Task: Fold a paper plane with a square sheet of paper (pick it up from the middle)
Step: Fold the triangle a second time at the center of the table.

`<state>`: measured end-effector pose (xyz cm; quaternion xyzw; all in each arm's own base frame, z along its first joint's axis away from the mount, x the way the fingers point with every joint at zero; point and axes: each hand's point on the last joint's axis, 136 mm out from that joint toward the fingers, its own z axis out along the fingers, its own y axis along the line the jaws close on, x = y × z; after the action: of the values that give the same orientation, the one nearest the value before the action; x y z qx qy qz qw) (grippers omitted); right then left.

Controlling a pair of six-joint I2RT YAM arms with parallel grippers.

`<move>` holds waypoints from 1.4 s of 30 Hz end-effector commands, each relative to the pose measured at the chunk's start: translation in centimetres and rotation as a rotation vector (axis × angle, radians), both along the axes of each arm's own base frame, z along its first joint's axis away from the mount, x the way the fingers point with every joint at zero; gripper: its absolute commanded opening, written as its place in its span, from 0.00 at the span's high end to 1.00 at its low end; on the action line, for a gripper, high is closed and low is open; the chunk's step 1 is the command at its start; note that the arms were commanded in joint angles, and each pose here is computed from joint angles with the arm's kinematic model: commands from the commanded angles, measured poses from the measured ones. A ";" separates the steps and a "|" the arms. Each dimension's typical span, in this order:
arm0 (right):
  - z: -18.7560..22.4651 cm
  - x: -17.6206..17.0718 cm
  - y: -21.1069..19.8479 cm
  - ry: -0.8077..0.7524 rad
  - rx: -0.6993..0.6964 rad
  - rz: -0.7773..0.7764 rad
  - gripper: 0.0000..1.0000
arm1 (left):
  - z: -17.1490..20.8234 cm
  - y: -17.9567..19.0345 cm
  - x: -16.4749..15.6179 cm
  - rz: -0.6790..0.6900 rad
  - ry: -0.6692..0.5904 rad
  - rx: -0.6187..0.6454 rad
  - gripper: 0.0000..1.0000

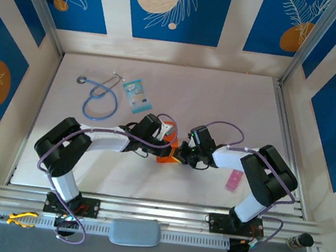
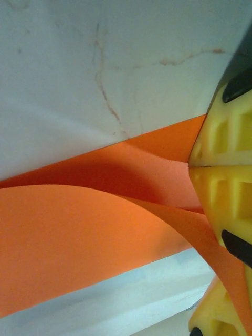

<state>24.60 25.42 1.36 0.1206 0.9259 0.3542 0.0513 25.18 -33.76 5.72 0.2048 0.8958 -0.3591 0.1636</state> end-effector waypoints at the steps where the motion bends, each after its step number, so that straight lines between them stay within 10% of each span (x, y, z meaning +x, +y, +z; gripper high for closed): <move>1: -2.8 -2.4 -2.5 0.104 -0.124 0.020 0.99 | -0.3 0.7 0.7 0.010 -0.001 0.016 1.00; 42: -1.9 -2.3 -2.1 0.109 -0.125 0.064 0.99 | -3.3 4.7 2.7 0.070 -0.058 0.175 1.00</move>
<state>24.18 24.91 1.39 0.0951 0.9366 0.3352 0.0361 27.74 -29.91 2.66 0.2022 0.9216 -0.2784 0.1800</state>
